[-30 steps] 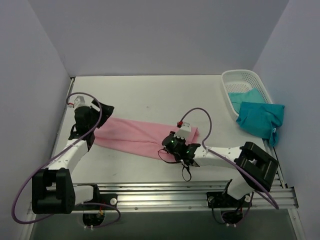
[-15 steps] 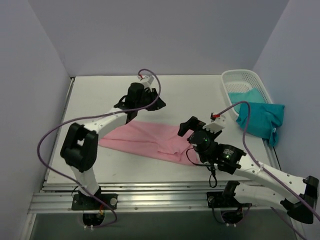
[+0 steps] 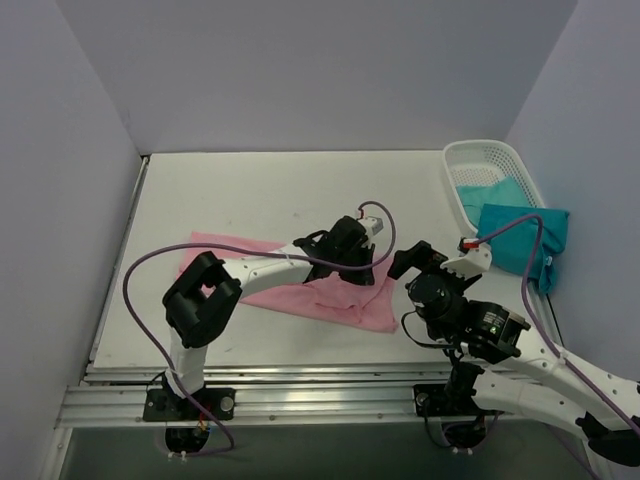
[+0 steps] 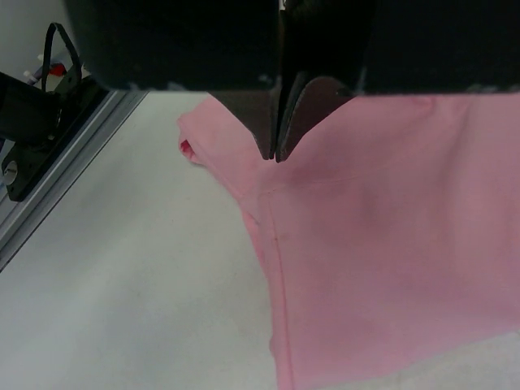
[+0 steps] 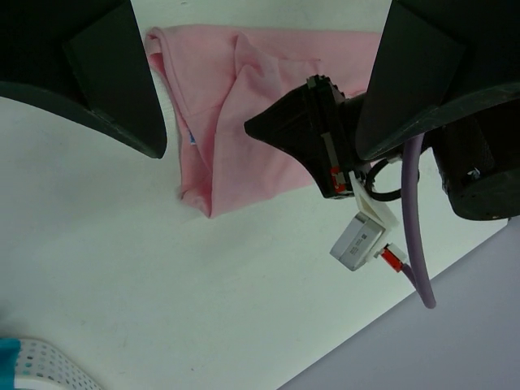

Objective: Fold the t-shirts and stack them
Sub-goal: Rotate the tshirt 90 degrees

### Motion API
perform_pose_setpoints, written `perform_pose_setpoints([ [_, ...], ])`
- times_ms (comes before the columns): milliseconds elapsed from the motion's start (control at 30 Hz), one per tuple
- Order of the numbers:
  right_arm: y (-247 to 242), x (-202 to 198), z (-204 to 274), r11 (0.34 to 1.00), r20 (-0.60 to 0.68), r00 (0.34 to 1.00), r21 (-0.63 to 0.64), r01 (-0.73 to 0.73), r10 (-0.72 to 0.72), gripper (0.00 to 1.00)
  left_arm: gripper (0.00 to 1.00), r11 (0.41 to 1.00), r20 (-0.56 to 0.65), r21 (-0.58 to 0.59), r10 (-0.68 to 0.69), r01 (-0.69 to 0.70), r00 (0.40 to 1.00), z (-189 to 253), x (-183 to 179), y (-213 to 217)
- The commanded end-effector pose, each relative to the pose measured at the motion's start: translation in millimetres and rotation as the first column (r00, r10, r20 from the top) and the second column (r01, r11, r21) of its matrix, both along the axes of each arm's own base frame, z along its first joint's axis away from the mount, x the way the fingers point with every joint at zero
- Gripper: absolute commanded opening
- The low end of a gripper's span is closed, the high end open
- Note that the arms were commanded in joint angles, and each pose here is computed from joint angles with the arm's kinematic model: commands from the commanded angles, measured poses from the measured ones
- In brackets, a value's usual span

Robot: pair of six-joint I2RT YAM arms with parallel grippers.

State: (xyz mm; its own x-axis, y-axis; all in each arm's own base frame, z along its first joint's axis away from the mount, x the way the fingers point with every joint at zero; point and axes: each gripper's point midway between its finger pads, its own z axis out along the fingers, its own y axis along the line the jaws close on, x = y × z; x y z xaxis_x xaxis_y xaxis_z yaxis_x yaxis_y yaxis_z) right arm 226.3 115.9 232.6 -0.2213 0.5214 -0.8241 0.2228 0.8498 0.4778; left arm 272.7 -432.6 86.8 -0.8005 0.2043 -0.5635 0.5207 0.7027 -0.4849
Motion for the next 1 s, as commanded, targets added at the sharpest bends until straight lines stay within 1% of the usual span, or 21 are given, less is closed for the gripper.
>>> perform_pose_setpoints([
  [0,-14.8,0.1,4.2,0.997,0.023,0.998,-0.04,0.061,-0.06,0.97,0.02,0.997,0.016,0.078,-0.007,0.006,1.0,-13.9,-0.6,-2.0],
  [133,-15.4,0.8,7.6,0.997,0.029,0.997,-0.042,0.066,-0.065,0.97,0.02,0.989,-0.03,0.151,0.014,-0.01,0.999,-48.3,-2.6,1.9],
  [333,-20.6,0.0,15.3,0.996,0.048,0.996,-0.042,0.076,-0.074,0.97,0.02,0.973,-0.069,0.231,0.036,-0.02,0.997,-86.2,-2.8,7.7],
  [467,-21.9,0.5,19.0,0.996,0.062,0.995,-0.04,0.078,-0.075,0.97,0.02,0.962,-0.075,0.271,0.046,-0.024,0.996,-103.8,4.3,5.9],
  [500,-21.6,1.2,19.6,0.996,0.065,0.995,-0.044,0.078,-0.076,0.97,0.02,0.966,-0.061,0.257,0.039,-0.022,0.997,-98.7,11.7,-2.5],
  [533,-22.5,1.7,20.2,0.995,0.069,0.994,-0.049,0.084,-0.081,0.97,0.02,0.962,-0.069,0.274,0.036,-0.016,0.997,-109.6,13.7,-3.6],
  [567,-22.6,2.2,20.5,0.995,0.07,0.994,-0.054,0.087,-0.083,0.97,0.02,0.958,-0.076,0.285,0.035,-0.012,0.996,-111.1,16.1,-4.2],
  [600,-22.7,3.2,20.8,0.994,0.07,0.994,-0.062,0.091,-0.087,0.97,0.02,0.966,-0.049,0.257,0.032,-0.019,0.998,-99.0,32.4,-14.8],
  [633,-22.7,3.7,20.9,0.993,0.071,0.994,-0.07,0.093,-0.088,0.97,0.02,0.962,-0.057,0.271,0.035,-0.018,0.998,-109.3,38.0,-15.4],
  [667,-23.6,4.4,22.4,0.992,0.075,0.993,-0.074,0.1,-0.094,0.98,0.02,0.958,-0.066,0.285,0.045,-0.025,0.997,-110.8,44.8,-13.1],
  [700,-23.3,5.2,22.8,0.992,0.076,0.992,-0.076,0.102,-0.096,0.98,0.02,0.967,-0.031,0.246,0.07,-0.06,0.997,-91.6,72.3,-21.1],
  [733,-23.0,5.4,23.1,0.991,0.077,0.993,-0.084,0.099,-0.093,0.98,0.02,0.96,-0.042,0.269,0.089,-0.075,0.995,-102.5,82.6,-17.9],
  [767,-21.8,6.4,24.1,0.992,0.08,0.993,-0.079,0.097,-0.091,0.98,0.02,0.951,-0.057,0.296,0.109,-0.087,0.992,-102.1,90.0,-10.5],
  [800,-21.6,6.8,22.5,0.992,0.078,0.993,-0.085,0.096,-0.09,0.98,0.02,0.96,-0.009,0.245,0.138,-0.132,0.99,-75.2,122.0,-15.3],
  [833,-20.7,7.0,21.9,0.992,0.076,0.993,-0.089,0.092,-0.086,0.98,0.02,0.956,-0.016,0.256,0.153,-0.144,0.988,-82.8,133.4,-11.2],
  [900,-18.3,8.3,19.4,0.993,0.073,0.994,-0.088,0.085,-0.078,0.98,0.02,0.953,-0.011,0.251,0.178,-0.17,0.984,-72.4,157.3,-1.8],
  [933,-17.6,8.5,16.5,0.993,0.068,0.995,-0.091,0.082,-0.076,0.98,0.02,0.958,0.015,0.199,0.21,-0.208,0.978,-57.9,189.8,2.4],
  [967,-15.7,9.6,15.9,0.993,0.07,0.995,-0.087,0.079,-0.073,0.98,0.02,0.954,0.003,0.199,0.228,-0.224,0.974,-54.1,200.3,12.5],
])
